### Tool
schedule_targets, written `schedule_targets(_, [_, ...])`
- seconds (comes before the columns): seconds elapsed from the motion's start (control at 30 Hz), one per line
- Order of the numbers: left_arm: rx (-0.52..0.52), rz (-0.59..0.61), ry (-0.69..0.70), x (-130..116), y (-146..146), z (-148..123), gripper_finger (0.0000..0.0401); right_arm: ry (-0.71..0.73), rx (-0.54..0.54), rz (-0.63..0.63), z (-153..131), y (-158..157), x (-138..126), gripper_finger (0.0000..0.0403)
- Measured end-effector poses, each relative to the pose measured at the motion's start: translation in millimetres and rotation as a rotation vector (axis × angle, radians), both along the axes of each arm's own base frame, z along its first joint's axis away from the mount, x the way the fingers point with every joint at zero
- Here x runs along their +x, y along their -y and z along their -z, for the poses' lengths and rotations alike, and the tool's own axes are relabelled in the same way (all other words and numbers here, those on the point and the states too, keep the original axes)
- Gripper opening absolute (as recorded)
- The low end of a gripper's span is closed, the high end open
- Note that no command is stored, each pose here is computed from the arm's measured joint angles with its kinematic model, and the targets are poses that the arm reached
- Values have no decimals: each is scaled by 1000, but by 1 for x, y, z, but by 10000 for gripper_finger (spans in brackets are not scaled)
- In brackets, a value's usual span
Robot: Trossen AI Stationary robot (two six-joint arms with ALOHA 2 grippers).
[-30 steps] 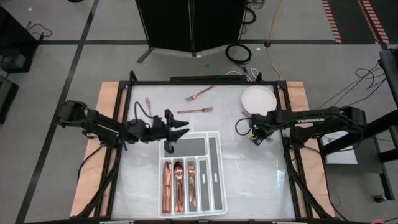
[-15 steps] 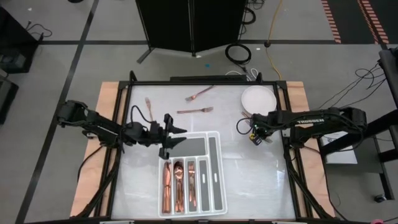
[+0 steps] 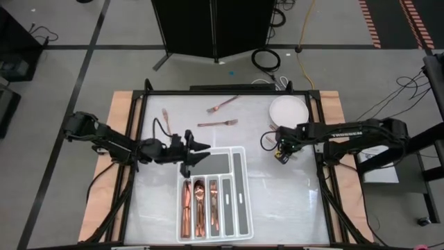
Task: Sort silverware
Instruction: Put the fork into the silverware tray
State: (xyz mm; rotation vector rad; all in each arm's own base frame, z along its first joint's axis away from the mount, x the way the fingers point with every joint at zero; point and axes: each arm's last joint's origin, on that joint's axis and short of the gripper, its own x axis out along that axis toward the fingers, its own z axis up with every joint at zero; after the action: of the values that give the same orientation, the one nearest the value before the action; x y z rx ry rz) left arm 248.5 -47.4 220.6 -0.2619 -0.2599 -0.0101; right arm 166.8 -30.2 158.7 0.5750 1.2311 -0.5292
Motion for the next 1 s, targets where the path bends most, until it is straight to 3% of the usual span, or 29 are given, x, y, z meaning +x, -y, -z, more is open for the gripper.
schedule_targets(0.17, [-81,-8,-175,15,2,0,136,71,-33,-91,-20,-8,15,1])
schedule_targets(0.3, [-279,-78,-389,29,-11,-12,136,137,-59,-244,-38,-18,26,1])
schedule_targets(0.47, [-484,21,-585,43,-30,-34,136,227,-135,-509,-53,-37,40,0])
schedule_targets(0.63, [-731,134,-632,49,-44,-38,136,349,-199,-734,-63,-64,57,0])
schedule_targets(0.77, [-883,120,-684,51,-47,-30,136,409,-264,-938,-75,-88,75,0])
schedule_targets(1.0, [-1019,152,-755,67,-26,-5,136,330,-384,-1155,-84,-117,118,0])
